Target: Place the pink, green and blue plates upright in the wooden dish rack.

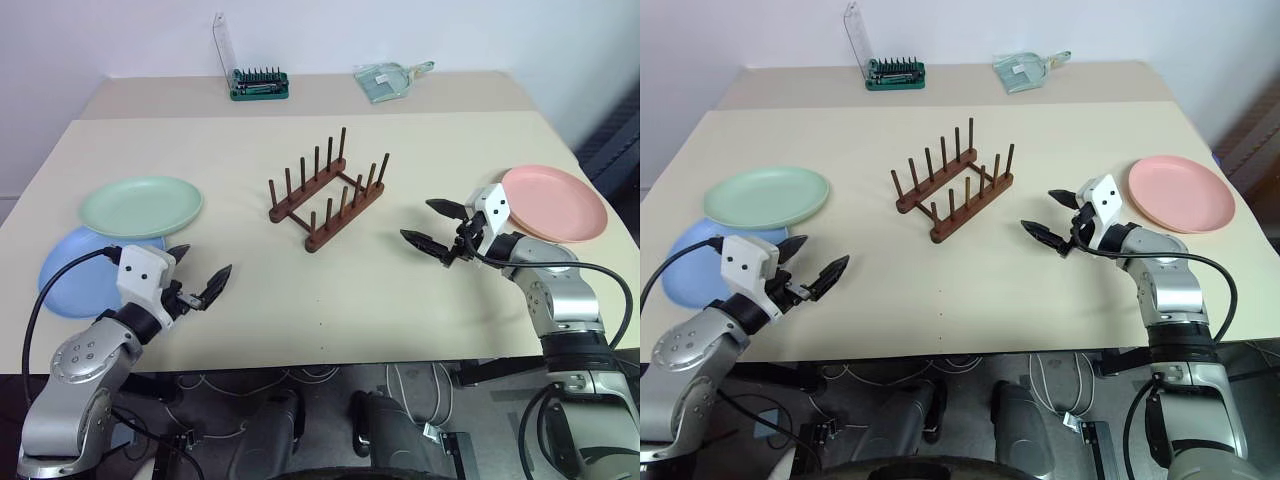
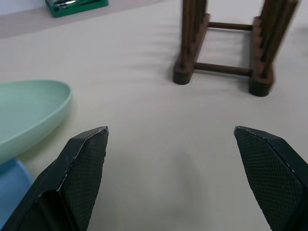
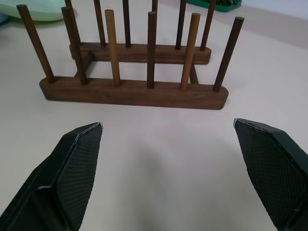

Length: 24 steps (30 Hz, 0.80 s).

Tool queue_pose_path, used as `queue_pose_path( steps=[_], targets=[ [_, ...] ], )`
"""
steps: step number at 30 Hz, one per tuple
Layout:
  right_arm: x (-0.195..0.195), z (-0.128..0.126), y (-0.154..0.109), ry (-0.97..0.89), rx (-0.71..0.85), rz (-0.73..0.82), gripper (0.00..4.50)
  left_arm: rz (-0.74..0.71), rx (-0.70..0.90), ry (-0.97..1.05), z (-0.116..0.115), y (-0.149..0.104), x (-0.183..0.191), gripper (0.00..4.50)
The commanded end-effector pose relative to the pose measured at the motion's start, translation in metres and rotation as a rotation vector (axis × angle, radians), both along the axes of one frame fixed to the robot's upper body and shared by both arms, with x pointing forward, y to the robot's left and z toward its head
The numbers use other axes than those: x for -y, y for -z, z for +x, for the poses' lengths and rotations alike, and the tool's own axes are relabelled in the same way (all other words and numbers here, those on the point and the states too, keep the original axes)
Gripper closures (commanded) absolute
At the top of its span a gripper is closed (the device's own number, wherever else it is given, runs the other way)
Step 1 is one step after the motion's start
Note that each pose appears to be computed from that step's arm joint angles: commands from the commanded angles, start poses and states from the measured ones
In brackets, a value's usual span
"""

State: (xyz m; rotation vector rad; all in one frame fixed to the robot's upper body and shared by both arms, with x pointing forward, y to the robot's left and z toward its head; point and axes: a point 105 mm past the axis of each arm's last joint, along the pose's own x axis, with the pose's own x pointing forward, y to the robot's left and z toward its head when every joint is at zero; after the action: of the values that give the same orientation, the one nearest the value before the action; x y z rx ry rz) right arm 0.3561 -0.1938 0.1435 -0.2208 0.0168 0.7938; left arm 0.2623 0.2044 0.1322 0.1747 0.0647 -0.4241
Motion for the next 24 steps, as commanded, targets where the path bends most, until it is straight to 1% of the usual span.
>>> queue_pose_path(
  steps=[1,3,5,8,9,10,12,14,18,22,24],
  targets=[
    [-0.009,-0.007,-0.011,-0.033,0.043,0.012,0.01,0.019,-0.013,0.086,-0.005,0.0,0.018,0.21],
    [-0.014,-0.011,-0.008,-0.038,0.04,0.019,0.01,0.018,-0.043,0.133,-0.008,0.005,0.023,0.21],
    [-0.016,-0.015,-0.002,-0.039,0.033,0.019,0.01,0.045,-0.088,0.203,-0.011,0.015,0.033,0.21],
    [-0.015,-0.019,0.003,-0.033,0.016,0.034,0.01,0.062,-0.123,0.257,-0.007,0.027,0.047,0.21],
    [-0.021,-0.022,0.006,-0.036,0.013,0.038,0.01,0.061,-0.13,0.258,-0.008,0.03,0.044,0.21],
    [-0.027,-0.027,0.007,-0.047,0.014,0.042,0.01,0.071,-0.141,0.264,-0.002,0.035,0.046,0.21],
    [-0.026,-0.039,0.005,-0.05,0.02,0.063,0.01,0.064,-0.144,0.284,0.018,0.044,0.065,0.21],
    [-0.029,-0.046,0.008,-0.048,0.016,0.068,0.01,0.043,-0.147,0.31,0.033,0.048,0.079,0.21],
    [-0.037,-0.054,0.017,-0.056,-0.004,0.078,0.01,0.081,-0.159,0.321,0.068,0.064,0.107,0.21],
    [-0.043,-0.053,0.017,-0.061,0.004,0.089,0.01,0.108,-0.134,0.373,0.084,0.061,0.128,0.21],
    [-0.045,-0.053,0.016,-0.062,0.006,0.091,0.01,0.133,-0.123,0.372,0.092,0.061,0.132,0.21]
  ],
)
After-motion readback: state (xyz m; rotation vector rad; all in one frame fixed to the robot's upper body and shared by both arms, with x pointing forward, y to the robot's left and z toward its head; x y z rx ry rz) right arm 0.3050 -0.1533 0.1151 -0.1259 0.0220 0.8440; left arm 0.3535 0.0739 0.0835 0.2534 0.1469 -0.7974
